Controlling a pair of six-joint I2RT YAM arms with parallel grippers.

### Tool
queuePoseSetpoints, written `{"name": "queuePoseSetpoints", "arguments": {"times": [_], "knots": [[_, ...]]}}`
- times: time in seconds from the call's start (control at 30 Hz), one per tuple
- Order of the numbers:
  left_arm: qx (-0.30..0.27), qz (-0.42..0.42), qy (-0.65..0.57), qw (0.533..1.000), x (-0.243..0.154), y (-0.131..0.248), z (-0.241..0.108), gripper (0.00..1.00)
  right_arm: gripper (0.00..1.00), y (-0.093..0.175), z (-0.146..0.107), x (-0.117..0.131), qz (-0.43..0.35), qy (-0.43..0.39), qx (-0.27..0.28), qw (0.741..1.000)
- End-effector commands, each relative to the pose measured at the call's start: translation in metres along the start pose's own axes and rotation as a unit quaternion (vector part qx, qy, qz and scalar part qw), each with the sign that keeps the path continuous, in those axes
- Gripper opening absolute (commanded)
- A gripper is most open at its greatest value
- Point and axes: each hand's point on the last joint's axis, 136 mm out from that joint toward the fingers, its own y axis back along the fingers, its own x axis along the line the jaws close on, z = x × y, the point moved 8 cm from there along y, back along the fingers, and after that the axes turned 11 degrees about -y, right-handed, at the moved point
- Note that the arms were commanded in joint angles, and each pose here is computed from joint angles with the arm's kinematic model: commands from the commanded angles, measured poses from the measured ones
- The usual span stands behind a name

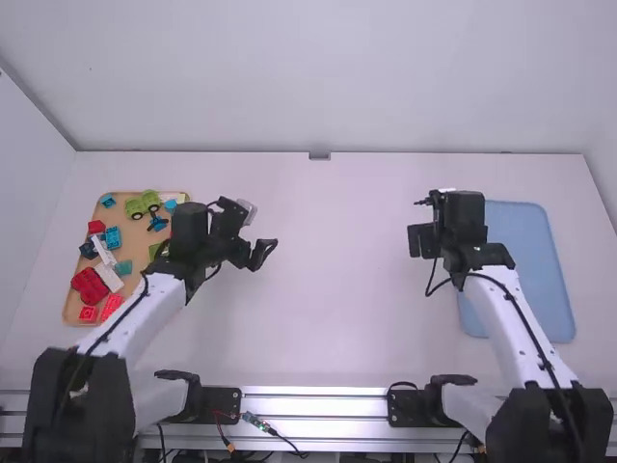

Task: Assemble lego blocks to make yellow taxi

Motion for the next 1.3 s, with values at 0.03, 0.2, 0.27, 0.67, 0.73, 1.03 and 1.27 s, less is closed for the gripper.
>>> {"name": "queuePoseSetpoints", "arguments": {"times": [0.03, 0.2, 0.27, 0.67, 0.73, 1.03, 1.27], "knots": [[-0.005, 0.067, 0.014, 0.998, -0.001, 0.028, 0.017, 0.99, 0.99, 0.019, 0.007, 0.016, 0.017, -0.003, -0.027, 0.999], [-0.023, 0.074, 0.005, 0.997, -0.016, 0.062, 0.026, 0.99, 0.99, 0.036, 0.005, 0.046, 0.058, 0.037, -0.046, 0.997], [-0.029, 0.078, 0.002, 0.997, -0.021, 0.072, 0.028, 0.99, 0.99, 0.04, 0.005, 0.054, 0.069, 0.048, -0.052, 0.995], [-0.068, 0.215, 0.064, 0.972, -0.005, 0.106, 0.007, 0.87, 0.88, 0.051, -0.002, 0.044, 0.117, -0.027, -0.107, 0.987], [-0.083, 0.236, 0.073, 0.965, -0.004, 0.109, 0.002, 0.83, 0.85, 0.052, -0.004, 0.034, 0.107, -0.04, -0.125, 0.986], [-0.109, 0.315, 0.068, 0.941, -0.009, 0.115, -0.033, 0.65, 0.67, 0.057, -0.02, -0.01, 0.052, -0.099, -0.215, 0.97], [-0.109, 0.315, 0.068, 0.941, -0.022, 0.103, -0.075, 0.47, 0.5, 0.058, -0.048, -0.012, 0.053, -0.101, -0.267, 0.957]]}}
